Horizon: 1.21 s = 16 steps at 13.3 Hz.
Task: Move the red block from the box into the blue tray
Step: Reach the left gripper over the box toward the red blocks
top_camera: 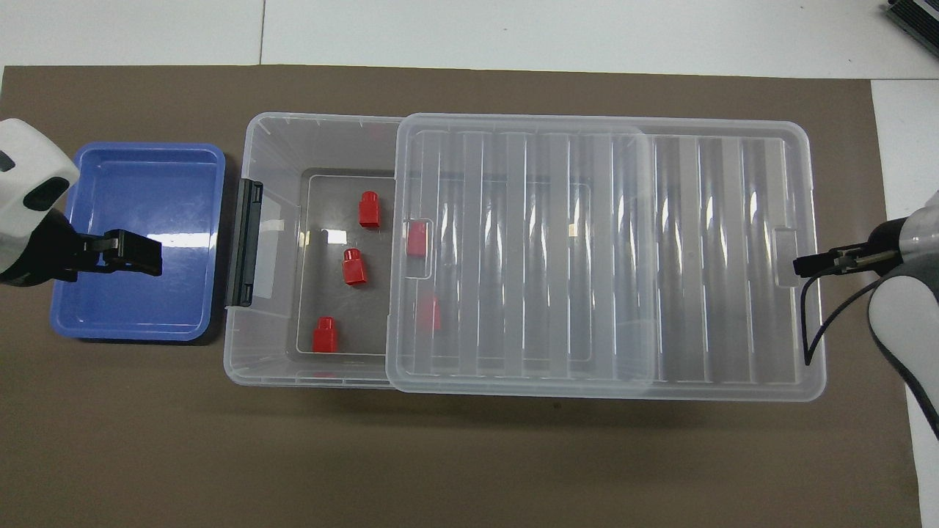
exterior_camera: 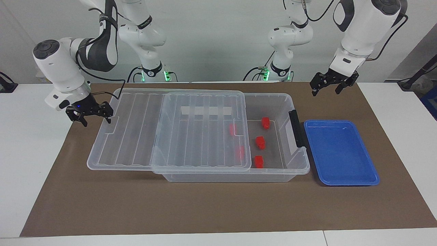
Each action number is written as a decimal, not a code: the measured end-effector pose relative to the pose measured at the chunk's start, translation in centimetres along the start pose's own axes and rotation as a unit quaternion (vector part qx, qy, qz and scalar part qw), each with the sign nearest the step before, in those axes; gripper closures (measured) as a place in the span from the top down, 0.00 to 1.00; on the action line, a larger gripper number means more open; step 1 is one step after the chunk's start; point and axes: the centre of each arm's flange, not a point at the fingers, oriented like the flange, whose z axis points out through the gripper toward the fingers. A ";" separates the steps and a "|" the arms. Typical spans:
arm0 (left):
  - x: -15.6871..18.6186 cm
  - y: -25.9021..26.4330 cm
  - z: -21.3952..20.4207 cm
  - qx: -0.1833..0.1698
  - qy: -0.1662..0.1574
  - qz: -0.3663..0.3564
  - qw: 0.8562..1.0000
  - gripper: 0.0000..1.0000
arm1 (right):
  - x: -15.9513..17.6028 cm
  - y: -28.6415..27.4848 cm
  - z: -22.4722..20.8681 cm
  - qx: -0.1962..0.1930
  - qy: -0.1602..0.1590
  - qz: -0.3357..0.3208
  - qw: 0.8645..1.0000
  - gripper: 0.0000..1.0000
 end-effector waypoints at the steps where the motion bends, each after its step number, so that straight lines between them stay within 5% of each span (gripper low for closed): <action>1: 0.0 1.2 -0.2 -0.003 0.008 -0.004 1.000 1.00 | 0.1 -0.1 -0.1 0.000 0.000 -0.002 1.000 1.00; 7: -0.6 9.6 1.3 -0.018 0.047 -0.043 0.998 1.00 | 1.3 -3.2 -4.6 0.004 -0.009 0.068 0.998 1.00; 11: 1.5 13.3 9.6 -0.027 0.049 -0.103 0.993 1.00 | 2.5 -5.8 -9.3 0.001 -0.006 0.140 0.990 1.00; 16: 2.7 17.8 17.0 -0.012 0.052 -0.127 0.990 1.00 | 3.4 -7.8 -13.5 -0.015 -0.011 0.156 0.988 1.00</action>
